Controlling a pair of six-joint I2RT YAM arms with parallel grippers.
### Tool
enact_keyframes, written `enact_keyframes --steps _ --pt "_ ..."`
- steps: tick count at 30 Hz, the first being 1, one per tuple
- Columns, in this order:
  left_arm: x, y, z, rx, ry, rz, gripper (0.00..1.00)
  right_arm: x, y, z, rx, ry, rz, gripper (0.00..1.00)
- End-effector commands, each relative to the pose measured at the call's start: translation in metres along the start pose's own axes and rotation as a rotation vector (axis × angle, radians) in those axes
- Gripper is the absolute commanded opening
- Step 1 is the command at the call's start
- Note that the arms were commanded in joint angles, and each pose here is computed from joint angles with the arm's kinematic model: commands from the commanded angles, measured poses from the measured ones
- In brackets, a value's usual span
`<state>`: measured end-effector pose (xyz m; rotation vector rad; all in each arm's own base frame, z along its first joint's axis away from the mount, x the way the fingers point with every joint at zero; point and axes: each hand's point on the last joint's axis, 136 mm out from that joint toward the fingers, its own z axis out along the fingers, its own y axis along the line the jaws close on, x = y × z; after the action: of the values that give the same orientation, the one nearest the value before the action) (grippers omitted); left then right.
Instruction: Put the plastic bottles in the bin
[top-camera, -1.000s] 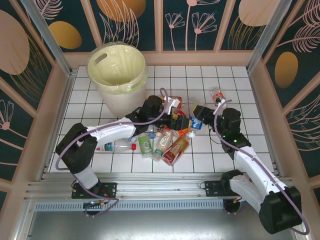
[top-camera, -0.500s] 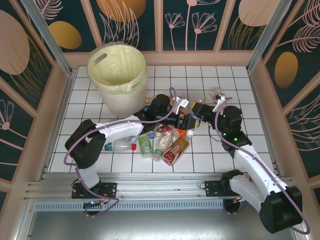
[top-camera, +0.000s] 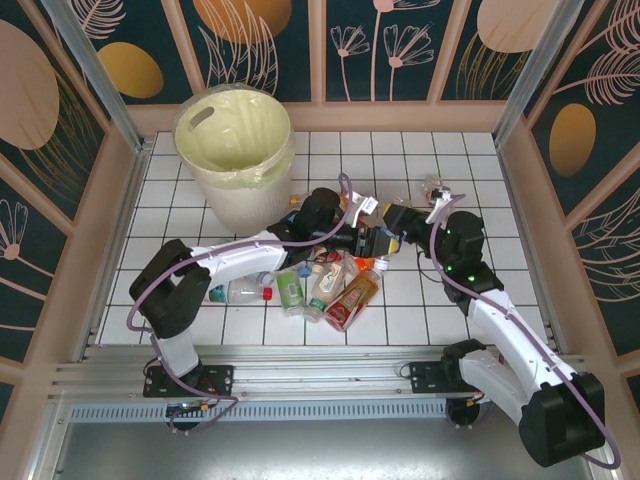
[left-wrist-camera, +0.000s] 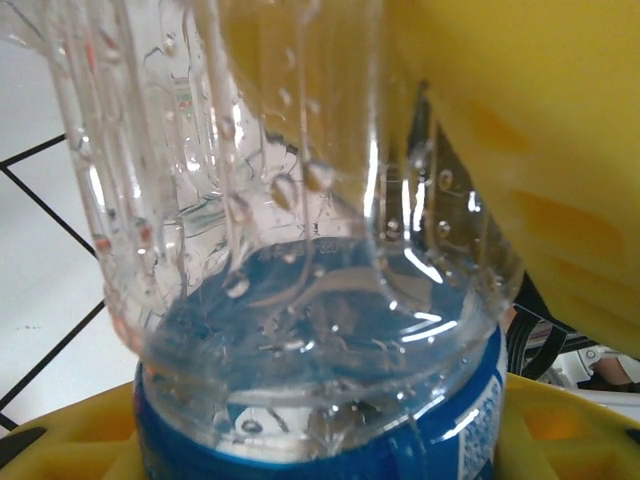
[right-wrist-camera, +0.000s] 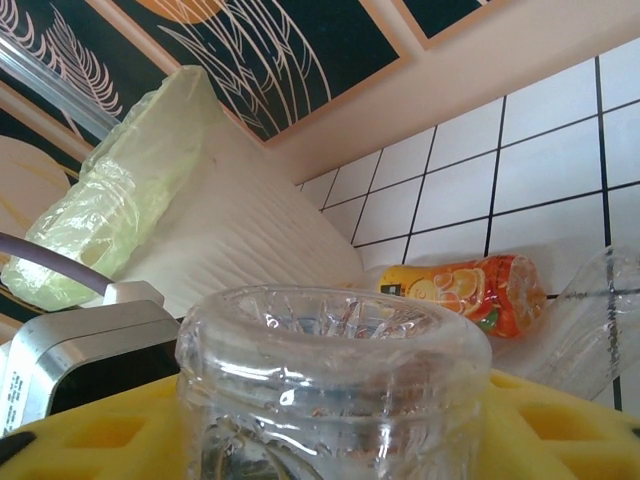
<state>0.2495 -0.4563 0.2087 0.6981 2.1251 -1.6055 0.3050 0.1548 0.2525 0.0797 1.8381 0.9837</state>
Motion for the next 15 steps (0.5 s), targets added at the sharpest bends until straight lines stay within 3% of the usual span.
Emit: enact_keyframes --steps 1,6,11,15 --pt "-0.017 -0.019 -0.01 0.002 -0.059 0.09 0.46 -0.019 0.023 -0.006 -0.065 -0.059 -0.009 0.74" --pt "-0.022 -0.009 -0.014 -0.093 -0.067 0.107 0.48 -0.03 0.032 -0.02 -0.067 -0.101 -0.055 0.87" --pt "-0.032 -0.008 -0.019 -0.158 -0.069 0.121 0.49 -0.042 0.047 -0.044 -0.064 -0.128 -0.167 0.89" --pt "-0.047 -0.009 -0.027 -0.223 -0.069 0.155 0.5 -0.041 0.078 -0.067 -0.151 -0.095 -0.289 0.9"
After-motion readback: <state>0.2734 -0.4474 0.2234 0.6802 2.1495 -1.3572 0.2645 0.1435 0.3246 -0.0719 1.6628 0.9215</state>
